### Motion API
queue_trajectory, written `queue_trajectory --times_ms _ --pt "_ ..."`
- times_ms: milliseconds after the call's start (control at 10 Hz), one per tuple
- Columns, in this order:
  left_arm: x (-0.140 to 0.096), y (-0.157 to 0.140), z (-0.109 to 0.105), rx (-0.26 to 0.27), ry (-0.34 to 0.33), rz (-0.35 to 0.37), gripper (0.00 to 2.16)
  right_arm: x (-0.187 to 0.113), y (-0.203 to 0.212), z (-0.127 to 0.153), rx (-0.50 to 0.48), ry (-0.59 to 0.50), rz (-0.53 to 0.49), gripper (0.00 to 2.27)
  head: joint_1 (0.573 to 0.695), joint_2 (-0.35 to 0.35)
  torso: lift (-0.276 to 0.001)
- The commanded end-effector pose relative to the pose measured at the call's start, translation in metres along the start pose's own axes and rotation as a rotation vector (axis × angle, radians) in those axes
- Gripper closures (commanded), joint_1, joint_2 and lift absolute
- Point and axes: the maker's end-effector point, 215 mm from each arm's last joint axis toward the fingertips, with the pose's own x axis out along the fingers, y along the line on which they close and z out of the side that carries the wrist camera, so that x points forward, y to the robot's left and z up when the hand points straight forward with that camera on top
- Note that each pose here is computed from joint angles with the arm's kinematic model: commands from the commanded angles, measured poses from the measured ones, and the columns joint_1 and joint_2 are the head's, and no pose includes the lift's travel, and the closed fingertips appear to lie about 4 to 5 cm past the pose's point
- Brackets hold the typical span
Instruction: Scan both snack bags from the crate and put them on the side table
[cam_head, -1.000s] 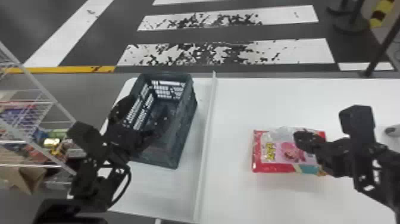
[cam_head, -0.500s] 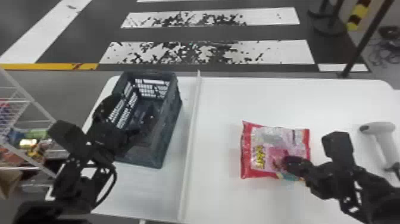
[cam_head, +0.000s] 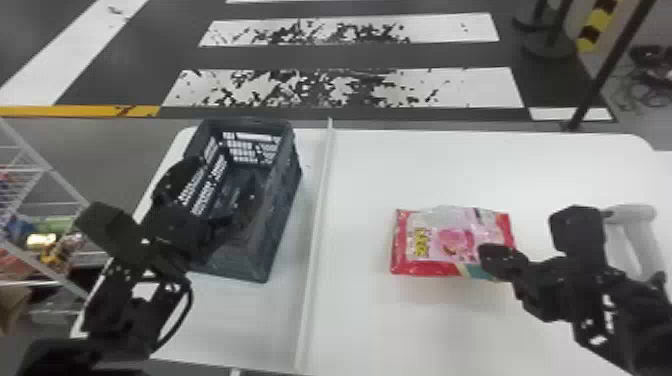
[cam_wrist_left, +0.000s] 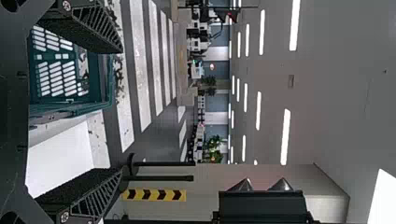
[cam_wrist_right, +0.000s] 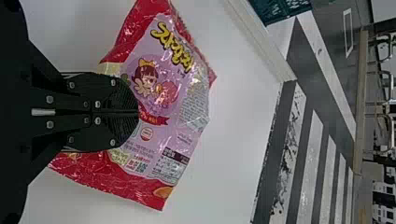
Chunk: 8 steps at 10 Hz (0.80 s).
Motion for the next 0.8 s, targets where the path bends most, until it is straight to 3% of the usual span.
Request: queue_trajectory --times_ms 0,300,700 --pt "0.0 0.0 0.001 0.001 -0.001 -0.001 0.09 -0.008 0.0 0.027 -0.006 -0.044 -0.012 2.26 0.695 0.094 -0.087" --pt "-0.001 -0.001 0.001 0.005 0.0 -0.005 0.09 0.005 0.013 0.069 -0.022 -0.121 0.023 2.26 0.695 0.101 -0.087" --pt "-0.003 0.002 0.001 0.01 0.003 -0.003 0.09 0.065 0.034 0.1 -0.044 -0.186 0.089 2.26 0.695 0.156 -0.087"
